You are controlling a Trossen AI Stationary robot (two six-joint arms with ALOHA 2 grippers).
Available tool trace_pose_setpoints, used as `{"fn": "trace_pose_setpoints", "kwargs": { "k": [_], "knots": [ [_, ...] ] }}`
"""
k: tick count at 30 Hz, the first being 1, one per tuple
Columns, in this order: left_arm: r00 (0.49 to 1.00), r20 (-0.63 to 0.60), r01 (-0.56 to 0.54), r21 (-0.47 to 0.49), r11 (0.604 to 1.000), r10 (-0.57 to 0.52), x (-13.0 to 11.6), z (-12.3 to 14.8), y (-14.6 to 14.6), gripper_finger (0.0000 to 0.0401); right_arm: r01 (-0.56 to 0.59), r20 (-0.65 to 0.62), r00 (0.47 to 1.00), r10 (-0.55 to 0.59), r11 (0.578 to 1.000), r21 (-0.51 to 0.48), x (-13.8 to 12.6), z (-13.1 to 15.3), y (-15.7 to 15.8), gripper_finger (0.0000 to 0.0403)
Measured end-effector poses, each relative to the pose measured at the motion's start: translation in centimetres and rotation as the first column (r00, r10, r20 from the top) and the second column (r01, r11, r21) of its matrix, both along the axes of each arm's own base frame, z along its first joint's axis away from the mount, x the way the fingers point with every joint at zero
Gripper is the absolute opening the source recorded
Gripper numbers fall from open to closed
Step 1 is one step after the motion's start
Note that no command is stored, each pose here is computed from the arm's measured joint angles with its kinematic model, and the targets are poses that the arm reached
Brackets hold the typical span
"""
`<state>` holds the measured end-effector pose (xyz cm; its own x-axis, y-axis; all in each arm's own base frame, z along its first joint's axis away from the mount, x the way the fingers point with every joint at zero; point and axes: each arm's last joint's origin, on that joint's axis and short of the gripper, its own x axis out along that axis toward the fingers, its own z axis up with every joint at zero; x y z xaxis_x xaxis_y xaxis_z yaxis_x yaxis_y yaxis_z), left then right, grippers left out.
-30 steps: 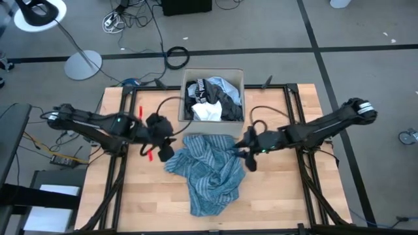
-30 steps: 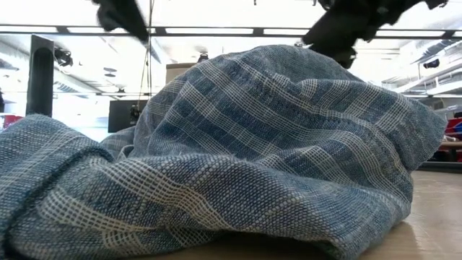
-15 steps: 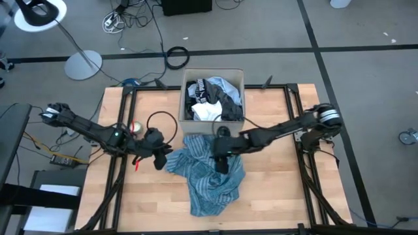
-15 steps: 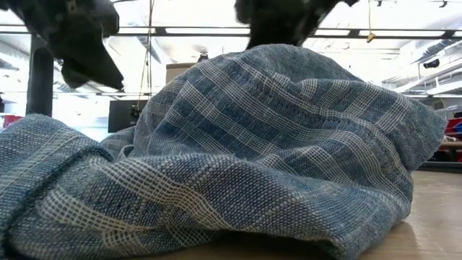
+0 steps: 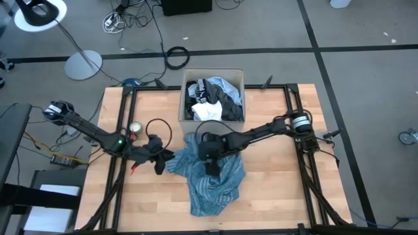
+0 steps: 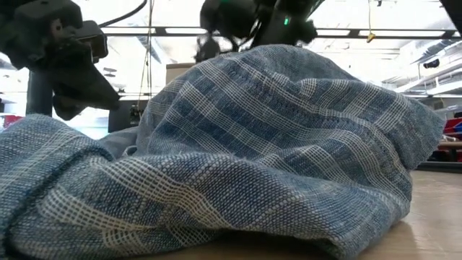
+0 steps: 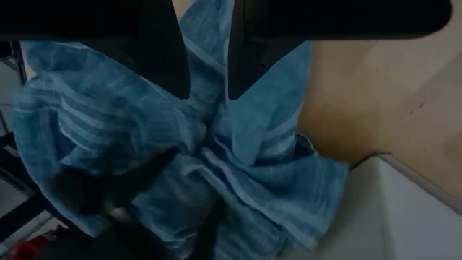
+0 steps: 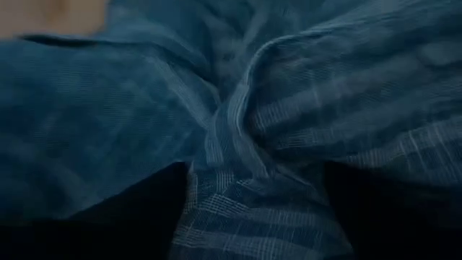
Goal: Sort clothes
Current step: Put the blue patterned cloth into the laundry bin
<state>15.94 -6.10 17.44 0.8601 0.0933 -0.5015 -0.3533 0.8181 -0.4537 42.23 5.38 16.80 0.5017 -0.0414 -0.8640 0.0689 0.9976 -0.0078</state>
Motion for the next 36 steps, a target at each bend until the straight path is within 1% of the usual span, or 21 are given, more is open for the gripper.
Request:
{"fn": "trace_pose_setpoints", "kwargs": {
  "k": [2,3,5,7,10,11,14,17,20,24,28,30,33,36],
  "knots": [
    [1.0,0.002,0.007,0.002,1.0,-0.007,-0.2,-0.4,-0.1,0.0101,0.011,-0.032,0.999,-0.01,1.0,0.023,0.2,-1.3,-0.2,0.0327],
    [1.0,-0.005,0.009,0.005,1.0,-0.009,-0.3,-0.6,-0.1,0.0101,0.006,-0.043,0.999,-0.005,0.999,0.038,0.3,-1.7,-0.3,0.0314],
    [1.0,-0.019,0.005,0.001,1.0,-0.005,-0.5,-1.0,-0.1,0.0101,0.002,-0.047,0.999,0.001,0.999,0.052,0.4,-1.9,-0.3,0.0267],
    [1.0,-0.029,0.006,0.0,1.0,-0.006,-0.7,-1.4,-0.1,0.0101,-0.005,-0.045,0.999,0.007,0.999,0.054,0.4,-1.7,-0.3,0.0192],
    [0.999,-0.042,0.01,0.006,1.0,-0.01,-0.8,-1.6,-0.1,0.0101,-0.021,-0.028,0.999,0.023,0.998,0.055,-0.2,-0.1,-0.3,0.0052],
    [0.999,-0.042,0.01,0.006,1.0,-0.01,-0.8,-1.6,-0.1,0.0101,-0.034,-0.005,0.999,0.035,0.998,0.052,-0.4,0.9,-0.3,0.003],
    [0.999,-0.039,0.001,0.022,1.0,0.0,-0.8,-1.6,-0.1,0.0101,-0.031,0.082,0.996,0.027,0.998,0.054,-1.2,4.5,-0.5,0.0024],
    [0.999,-0.035,-0.024,0.041,0.999,0.025,-0.9,-1.6,0.0,0.0101,-0.023,0.18,0.983,0.016,0.999,0.041,-2.6,8.5,-0.8,0.0016],
    [0.999,-0.044,-0.029,0.052,0.998,0.031,-0.9,-1.7,0.0,0.0101,0.001,0.295,0.956,0.003,1.0,-0.012,-4.2,13.1,-1.2,0.0016],
    [0.998,-0.044,-0.041,0.065,0.997,0.044,-0.8,-1.8,0.1,0.0101,0.042,0.434,0.901,0.009,0.993,-0.106,-5.8,18.9,-1.8,0.0016],
    [0.998,-0.04,-0.048,0.069,0.997,0.05,-0.8,-1.8,0.1,0.0101,0.106,0.56,0.828,0.025,0.974,-0.201,-6.6,24.3,-2.9,0.0016],
    [0.998,-0.039,-0.05,0.07,0.996,0.052,-0.8,-1.7,0.1,0.0101,0.128,0.61,0.791,0.052,0.96,-0.247,-6.8,26.9,-3.7,0.0016],
    [0.997,-0.035,-0.058,0.076,0.995,0.061,-0.8,-1.7,0.1,0.0101,0.184,0.695,0.716,0.069,0.941,-0.283,-7.4,30.4,-5.3,0.0016],
    [0.997,-0.04,-0.059,0.08,0.995,0.063,-0.8,-1.8,0.1,0.0101,0.269,0.792,0.605,0.079,0.916,-0.297,-8.1,33.7,-7.2,0.0016]
  ]
}}
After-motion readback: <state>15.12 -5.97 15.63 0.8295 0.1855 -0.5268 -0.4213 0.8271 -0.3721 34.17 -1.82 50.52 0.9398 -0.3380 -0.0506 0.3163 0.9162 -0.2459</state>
